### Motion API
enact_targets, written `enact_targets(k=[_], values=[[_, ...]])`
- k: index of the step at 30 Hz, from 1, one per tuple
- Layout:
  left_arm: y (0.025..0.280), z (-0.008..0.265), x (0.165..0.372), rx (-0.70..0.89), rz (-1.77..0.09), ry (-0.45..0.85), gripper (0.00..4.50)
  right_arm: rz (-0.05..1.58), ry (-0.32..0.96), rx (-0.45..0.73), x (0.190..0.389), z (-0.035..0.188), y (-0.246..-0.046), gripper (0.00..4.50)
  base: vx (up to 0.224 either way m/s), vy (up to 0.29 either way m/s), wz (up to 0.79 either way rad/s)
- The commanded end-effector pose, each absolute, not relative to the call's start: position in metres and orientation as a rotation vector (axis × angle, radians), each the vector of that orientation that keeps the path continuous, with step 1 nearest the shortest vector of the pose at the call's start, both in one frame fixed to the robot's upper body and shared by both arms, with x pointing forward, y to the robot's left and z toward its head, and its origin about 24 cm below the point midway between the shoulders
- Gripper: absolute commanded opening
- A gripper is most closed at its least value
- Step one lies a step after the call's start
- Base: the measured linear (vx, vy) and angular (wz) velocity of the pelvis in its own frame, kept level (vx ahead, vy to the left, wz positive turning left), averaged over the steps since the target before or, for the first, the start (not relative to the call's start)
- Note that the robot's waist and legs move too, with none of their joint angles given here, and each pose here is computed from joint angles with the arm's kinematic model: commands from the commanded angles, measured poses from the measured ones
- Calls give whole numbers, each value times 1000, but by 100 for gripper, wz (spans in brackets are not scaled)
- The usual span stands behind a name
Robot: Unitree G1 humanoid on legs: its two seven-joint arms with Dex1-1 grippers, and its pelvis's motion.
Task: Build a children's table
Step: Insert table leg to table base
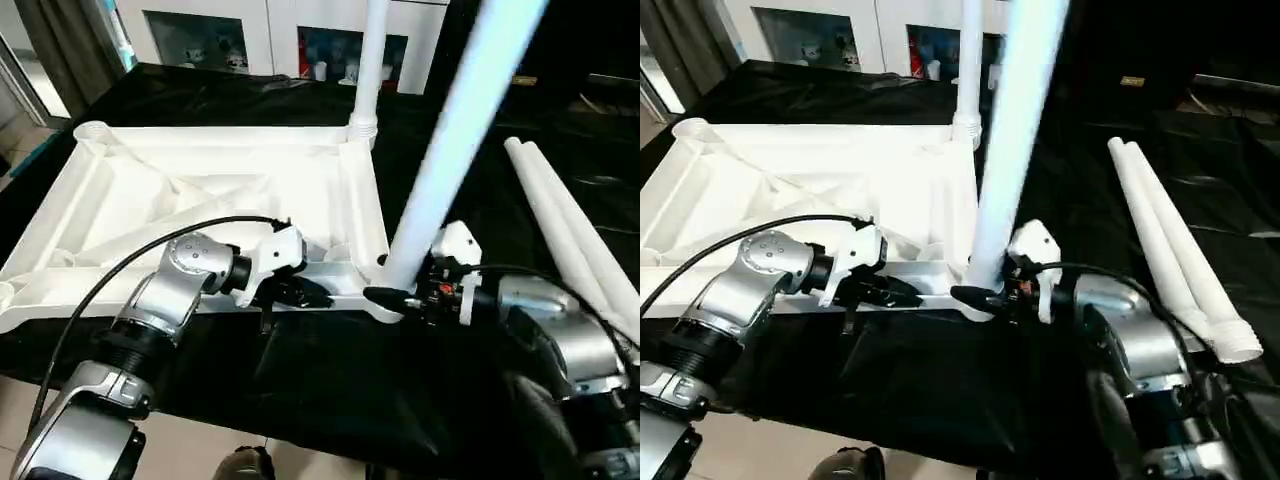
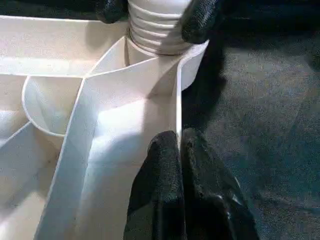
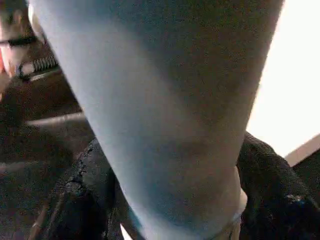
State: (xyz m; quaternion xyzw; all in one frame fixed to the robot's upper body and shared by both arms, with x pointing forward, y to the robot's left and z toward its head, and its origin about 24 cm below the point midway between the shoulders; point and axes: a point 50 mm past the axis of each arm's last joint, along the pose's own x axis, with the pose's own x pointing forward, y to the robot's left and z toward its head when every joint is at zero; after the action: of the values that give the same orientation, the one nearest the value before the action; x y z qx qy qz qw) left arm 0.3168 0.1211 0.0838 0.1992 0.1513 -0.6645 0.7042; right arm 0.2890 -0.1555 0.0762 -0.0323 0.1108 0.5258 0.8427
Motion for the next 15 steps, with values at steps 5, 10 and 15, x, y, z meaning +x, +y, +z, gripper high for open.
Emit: enact_targets(k=[5,10,15], values=[[110,99,317,420,-1522,238,0,1095,296,9,282,53,-156,275,0,0,0],[111,99,318,435,-1511,245,0,1087,313,-14,281,47,-155,275,0,0,0],[109,95,335,470,-1320,275,0,897,339,-48,288,28,-151,275,0,0,0]])
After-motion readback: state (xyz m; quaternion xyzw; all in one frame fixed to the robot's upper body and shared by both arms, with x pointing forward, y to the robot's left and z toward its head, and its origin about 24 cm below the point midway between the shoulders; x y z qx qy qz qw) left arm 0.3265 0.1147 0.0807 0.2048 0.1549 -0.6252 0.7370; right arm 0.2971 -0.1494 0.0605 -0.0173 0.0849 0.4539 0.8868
